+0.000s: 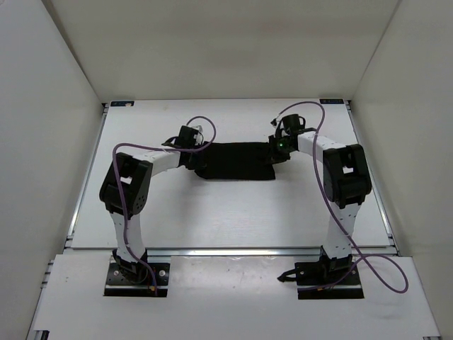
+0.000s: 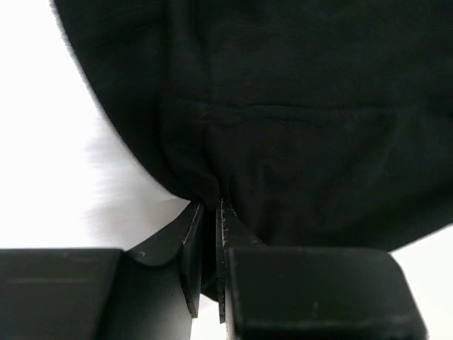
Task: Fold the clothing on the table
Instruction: Fold the skirt
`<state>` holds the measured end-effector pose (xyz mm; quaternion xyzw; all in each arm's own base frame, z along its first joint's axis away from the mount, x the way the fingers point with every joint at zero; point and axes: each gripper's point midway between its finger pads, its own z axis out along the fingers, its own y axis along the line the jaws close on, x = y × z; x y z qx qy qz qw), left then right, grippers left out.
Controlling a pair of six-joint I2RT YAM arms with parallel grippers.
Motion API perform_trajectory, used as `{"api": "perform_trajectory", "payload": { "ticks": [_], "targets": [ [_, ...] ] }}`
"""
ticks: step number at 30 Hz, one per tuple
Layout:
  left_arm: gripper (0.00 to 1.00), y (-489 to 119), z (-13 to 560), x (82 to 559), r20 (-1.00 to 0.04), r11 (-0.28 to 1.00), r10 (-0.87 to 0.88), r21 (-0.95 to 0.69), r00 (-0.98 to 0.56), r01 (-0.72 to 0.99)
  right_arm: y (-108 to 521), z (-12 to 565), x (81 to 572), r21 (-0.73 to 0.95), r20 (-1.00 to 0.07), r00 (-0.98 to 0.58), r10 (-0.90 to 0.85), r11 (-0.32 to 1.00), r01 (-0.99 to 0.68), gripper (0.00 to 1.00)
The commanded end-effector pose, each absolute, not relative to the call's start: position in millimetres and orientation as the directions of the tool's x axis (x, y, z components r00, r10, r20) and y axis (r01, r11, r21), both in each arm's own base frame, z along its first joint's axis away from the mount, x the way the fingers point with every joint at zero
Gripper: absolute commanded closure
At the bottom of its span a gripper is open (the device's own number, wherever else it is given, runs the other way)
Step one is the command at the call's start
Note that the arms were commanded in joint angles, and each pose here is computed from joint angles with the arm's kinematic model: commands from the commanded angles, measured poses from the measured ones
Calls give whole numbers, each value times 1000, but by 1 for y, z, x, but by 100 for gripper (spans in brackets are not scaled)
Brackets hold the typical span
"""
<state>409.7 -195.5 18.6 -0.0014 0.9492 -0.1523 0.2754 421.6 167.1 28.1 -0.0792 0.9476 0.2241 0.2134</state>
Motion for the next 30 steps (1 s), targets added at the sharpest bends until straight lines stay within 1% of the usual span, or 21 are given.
{"api": "perform_trajectory", "payload": {
  "ticks": [1,5,8,12,13,15,18,19,24,25,27,28,29,30],
  "targets": [
    [82,-232,17,387,-471,921,-52,-363,-880,140,157,69,439,334,-521,-849,-88,894,-298,100],
    [81,-251,11,379,-444,902,-57,-407,-894,145,181,112,447,278,-597,-784,-172,872,-403,100],
    [80,-261,10,380,-431,886,-74,-442,-899,140,212,130,445,251,-612,-751,-247,840,-481,100],
    [81,-262,10,382,-419,874,-101,-471,-902,121,251,142,439,236,-617,-724,-308,805,-544,100],
    [81,-265,11,381,-423,869,-101,-478,-901,127,263,138,431,237,-600,-728,-332,795,-558,100],
    [81,-263,8,378,-408,863,-114,-492,-906,113,281,142,430,253,-604,-720,-343,774,-581,100],
    [81,-258,3,373,-390,854,-135,-513,-911,93,312,126,413,282,-570,-725,-386,737,-614,100],
    [81,-256,4,372,-386,849,-147,-522,-911,84,317,128,414,282,-582,-718,-382,733,-619,100],
    [81,-246,0,366,-372,843,-170,-535,-913,61,337,99,402,325,-519,-749,-413,715,-619,100],
    [81,-243,1,367,-374,841,-177,-538,-910,58,341,102,401,330,-523,-748,-409,712,-620,100],
    [81,-241,2,366,-366,833,-184,-550,-912,53,343,88,395,339,-488,-763,-425,713,-614,100],
    [81,-237,2,368,-372,836,-192,-547,-908,48,345,88,399,356,-490,-770,-409,713,-605,100],
    [81,-239,7,369,-380,829,-195,-557,-904,55,349,92,398,366,-494,-771,-402,708,-604,100],
    [81,-237,0,364,-361,833,-196,-552,-912,40,350,90,399,391,-486,-784,-387,706,-591,97]
  ]
}}
